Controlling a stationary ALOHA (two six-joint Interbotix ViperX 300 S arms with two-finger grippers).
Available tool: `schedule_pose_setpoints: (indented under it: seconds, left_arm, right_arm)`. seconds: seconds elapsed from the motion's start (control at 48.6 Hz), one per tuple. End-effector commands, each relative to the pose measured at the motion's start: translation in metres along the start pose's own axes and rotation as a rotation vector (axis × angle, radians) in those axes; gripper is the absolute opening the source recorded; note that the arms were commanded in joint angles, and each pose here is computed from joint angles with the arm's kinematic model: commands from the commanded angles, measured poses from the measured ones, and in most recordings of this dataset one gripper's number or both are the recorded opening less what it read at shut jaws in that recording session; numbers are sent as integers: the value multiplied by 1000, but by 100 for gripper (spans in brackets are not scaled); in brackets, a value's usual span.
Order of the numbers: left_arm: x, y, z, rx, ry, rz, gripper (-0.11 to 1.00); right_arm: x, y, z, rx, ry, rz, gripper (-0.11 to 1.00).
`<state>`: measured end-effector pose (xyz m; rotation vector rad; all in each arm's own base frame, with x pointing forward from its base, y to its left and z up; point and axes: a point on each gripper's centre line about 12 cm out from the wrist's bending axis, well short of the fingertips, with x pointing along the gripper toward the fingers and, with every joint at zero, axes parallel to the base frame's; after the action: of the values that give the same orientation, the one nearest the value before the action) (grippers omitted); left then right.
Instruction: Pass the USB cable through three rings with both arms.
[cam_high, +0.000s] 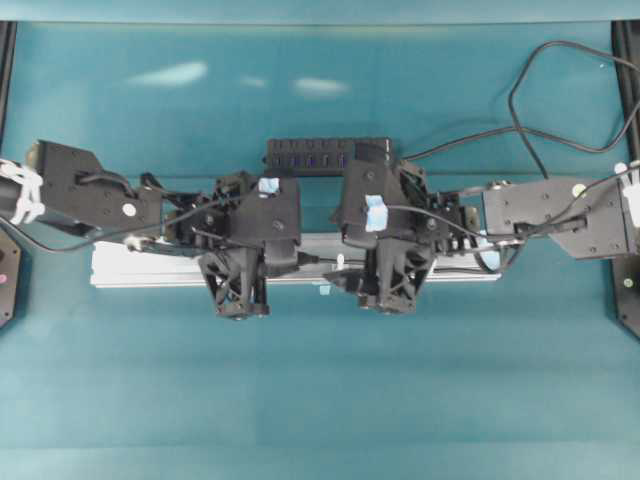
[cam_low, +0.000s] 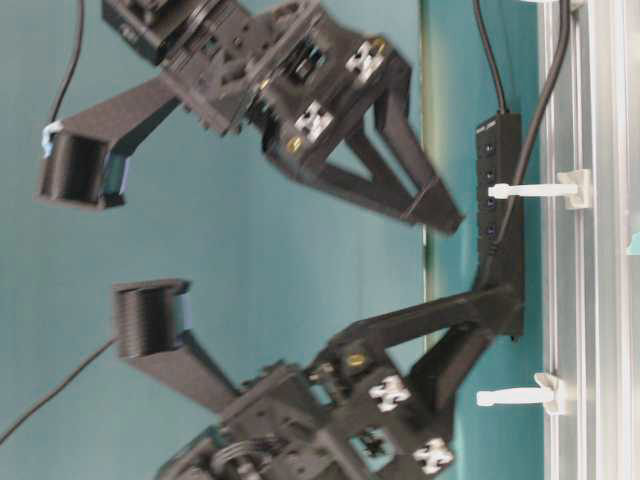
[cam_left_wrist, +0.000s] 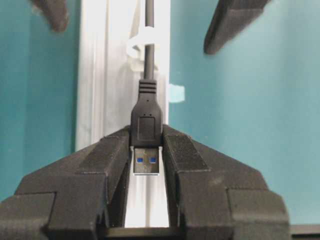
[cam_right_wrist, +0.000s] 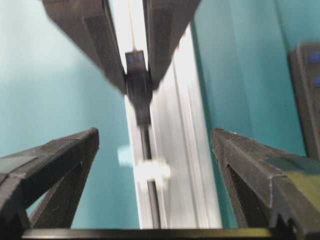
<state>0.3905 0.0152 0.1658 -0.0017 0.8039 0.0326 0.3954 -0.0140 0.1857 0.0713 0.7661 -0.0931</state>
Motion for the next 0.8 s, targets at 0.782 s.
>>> schedule_pose_setpoints:
  seconds: [0.782]
  left_arm:
    - [-23, 0, 26, 7, -78, 1, 21]
  right_arm:
    - [25, 5, 9, -14, -4, 9, 68]
